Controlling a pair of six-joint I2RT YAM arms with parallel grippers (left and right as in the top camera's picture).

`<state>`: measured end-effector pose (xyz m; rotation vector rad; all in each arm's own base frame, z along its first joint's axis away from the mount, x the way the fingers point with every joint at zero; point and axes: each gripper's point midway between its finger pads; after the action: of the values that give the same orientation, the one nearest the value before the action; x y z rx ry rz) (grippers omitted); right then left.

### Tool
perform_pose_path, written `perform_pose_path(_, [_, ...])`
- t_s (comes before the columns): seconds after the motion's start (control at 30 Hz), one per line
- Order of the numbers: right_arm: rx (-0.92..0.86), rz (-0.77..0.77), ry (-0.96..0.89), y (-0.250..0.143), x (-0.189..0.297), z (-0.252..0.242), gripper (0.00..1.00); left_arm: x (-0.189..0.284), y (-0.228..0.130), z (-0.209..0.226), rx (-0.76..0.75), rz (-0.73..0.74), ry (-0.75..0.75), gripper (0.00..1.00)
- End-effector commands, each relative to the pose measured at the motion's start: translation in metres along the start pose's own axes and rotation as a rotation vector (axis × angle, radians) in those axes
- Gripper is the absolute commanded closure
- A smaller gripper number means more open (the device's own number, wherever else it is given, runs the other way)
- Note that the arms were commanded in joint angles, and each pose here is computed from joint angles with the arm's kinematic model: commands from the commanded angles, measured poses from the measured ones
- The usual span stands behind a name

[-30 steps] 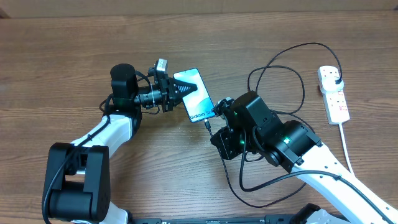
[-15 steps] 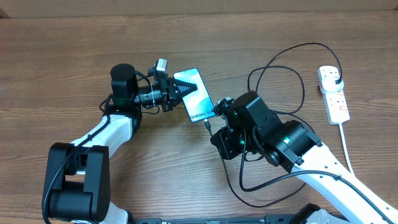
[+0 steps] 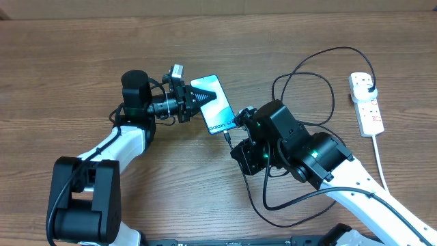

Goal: Plug charger to phone and switch on socket
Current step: 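Hold the plug below the port and fine-adjust its position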

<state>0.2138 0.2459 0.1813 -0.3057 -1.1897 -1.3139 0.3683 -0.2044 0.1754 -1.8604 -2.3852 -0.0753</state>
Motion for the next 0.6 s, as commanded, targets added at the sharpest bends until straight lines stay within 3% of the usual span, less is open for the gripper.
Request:
perform_pose_path(0.0, [0.011,-0.005,0.012,0.0009,-0.0003,0.0032,0.96,-0.0029,0.0014,-0.0087,-0.051,0.008,-0.011,0.96])
perform_pose_path(0.57, [0.005,0.013,0.002,-0.0020,-0.0034,0.0004,0.96,-0.0027,-0.0022,-0.0097,-0.016,0.029,-0.017,0.96])
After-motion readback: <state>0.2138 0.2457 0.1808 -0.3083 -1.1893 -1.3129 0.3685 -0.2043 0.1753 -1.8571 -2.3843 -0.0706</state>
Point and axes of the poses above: each gripper's point midway between its finger pads, its own x axis back along the fingers, its own z axis along the line the jaws close on, y = z × x, and after that the axes turned 2 degrees about -x, right-handed
